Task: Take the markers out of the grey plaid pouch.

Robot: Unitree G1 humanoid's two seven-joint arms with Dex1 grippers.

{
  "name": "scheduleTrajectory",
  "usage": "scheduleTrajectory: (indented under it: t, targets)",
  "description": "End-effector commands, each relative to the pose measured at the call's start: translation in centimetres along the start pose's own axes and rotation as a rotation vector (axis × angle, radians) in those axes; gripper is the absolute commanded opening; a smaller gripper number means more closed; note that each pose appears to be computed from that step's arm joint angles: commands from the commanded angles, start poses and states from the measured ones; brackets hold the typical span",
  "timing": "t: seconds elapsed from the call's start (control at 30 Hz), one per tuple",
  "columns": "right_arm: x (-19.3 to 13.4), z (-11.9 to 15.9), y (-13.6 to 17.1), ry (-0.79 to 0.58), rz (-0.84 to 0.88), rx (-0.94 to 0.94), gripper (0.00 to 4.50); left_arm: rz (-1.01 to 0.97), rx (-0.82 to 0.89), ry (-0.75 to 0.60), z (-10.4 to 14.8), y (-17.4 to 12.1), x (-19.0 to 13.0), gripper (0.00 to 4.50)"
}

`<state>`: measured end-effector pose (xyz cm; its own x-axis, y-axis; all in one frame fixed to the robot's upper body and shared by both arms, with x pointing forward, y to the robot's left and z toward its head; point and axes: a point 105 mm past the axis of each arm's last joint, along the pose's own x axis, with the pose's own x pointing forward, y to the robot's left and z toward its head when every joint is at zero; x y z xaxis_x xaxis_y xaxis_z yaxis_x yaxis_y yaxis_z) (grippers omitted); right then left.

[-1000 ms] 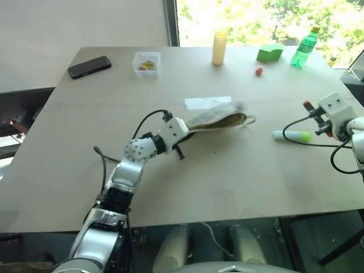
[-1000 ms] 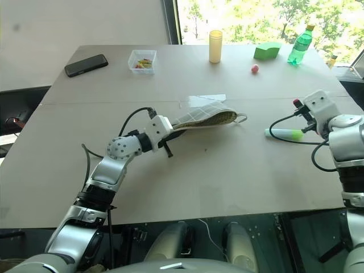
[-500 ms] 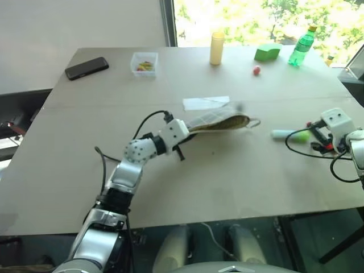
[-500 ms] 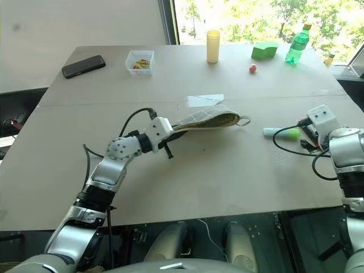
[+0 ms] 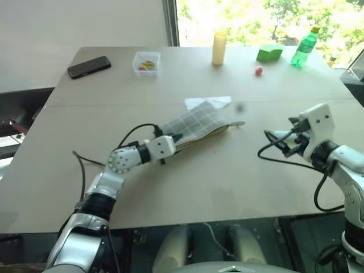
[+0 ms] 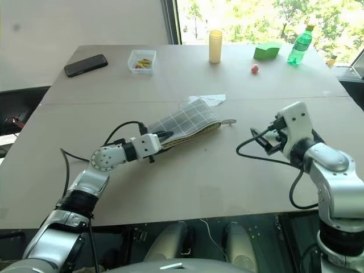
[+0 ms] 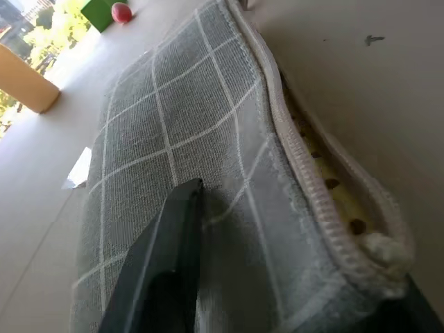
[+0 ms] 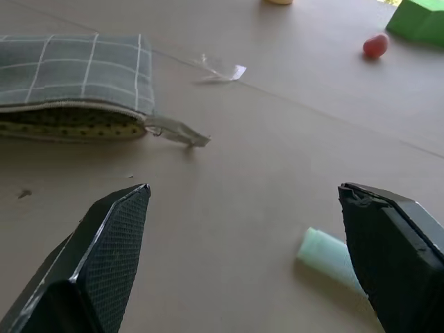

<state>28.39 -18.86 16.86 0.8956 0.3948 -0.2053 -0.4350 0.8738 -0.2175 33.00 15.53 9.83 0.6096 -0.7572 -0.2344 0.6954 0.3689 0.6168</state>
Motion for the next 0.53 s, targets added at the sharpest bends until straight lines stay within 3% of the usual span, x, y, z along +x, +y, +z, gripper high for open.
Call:
scheduleTrajectory:
  t: [0.03,0.13,0.27,0.4,0.53]
  targets:
    - [-3.2,0.1,0.1,-0.030,0.004,-0.098,4.46,0.045,-0.186,-0.085,1.9,1.8,-5.0,2.31]
    - [-5.8,-1.4,-0.5,0.024,-0.004,-0.133,4.46,0.093,-0.317,-0.074,2.2,1.8,-8.9,2.31]
    - [-9.8,-3.5,-2.3,0.135,-0.046,-0.158,4.46,0.156,-0.435,0.040,1.5,0.9,-13.4,2.31]
    - [-12.8,-4.8,-3.8,0.210,-0.082,-0.188,4.46,0.183,-0.511,0.097,1.3,0.5,-15.6,2.31]
    - [-13.3,-4.6,-4.8,0.203,-0.090,-0.178,4.46,0.163,-0.553,0.104,1.4,-0.3,-15.9,2.31]
